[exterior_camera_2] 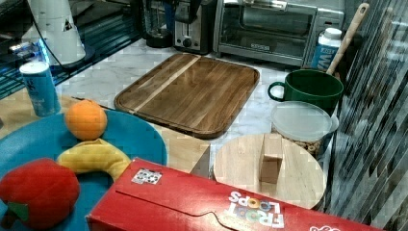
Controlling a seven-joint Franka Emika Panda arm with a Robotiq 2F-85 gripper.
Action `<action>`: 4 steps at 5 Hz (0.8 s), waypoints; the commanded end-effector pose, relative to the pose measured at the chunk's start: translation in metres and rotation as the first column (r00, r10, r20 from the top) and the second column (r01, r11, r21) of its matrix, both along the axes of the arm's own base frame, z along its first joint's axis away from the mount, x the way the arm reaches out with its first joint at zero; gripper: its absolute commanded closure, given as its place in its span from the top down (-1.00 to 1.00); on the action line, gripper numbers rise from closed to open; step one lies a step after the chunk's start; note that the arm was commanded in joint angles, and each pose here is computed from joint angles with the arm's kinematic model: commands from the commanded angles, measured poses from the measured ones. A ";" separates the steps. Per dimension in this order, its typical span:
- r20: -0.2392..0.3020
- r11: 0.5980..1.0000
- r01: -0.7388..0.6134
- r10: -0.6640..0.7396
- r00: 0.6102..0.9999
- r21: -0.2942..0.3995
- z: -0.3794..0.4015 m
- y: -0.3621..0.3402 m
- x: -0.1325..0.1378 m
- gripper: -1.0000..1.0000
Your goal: Open the drawer.
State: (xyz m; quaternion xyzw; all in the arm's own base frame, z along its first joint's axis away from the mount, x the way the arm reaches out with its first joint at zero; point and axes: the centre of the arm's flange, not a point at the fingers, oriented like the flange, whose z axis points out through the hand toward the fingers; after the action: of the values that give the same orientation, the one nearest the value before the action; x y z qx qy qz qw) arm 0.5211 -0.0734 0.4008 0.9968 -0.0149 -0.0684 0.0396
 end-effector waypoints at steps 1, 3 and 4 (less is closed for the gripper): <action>0.139 0.994 -0.071 0.082 0.987 -0.088 0.027 -0.090 -0.008 1.00; 0.145 0.991 -0.082 0.097 0.985 -0.106 0.008 -0.122 -0.001 1.00; 0.164 0.991 -0.088 0.104 0.981 -0.099 -0.011 -0.139 0.002 1.00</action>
State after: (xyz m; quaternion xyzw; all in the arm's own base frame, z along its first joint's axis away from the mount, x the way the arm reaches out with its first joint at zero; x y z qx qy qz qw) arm 0.5111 -0.2087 0.4007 0.9959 -0.0122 0.0166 0.0883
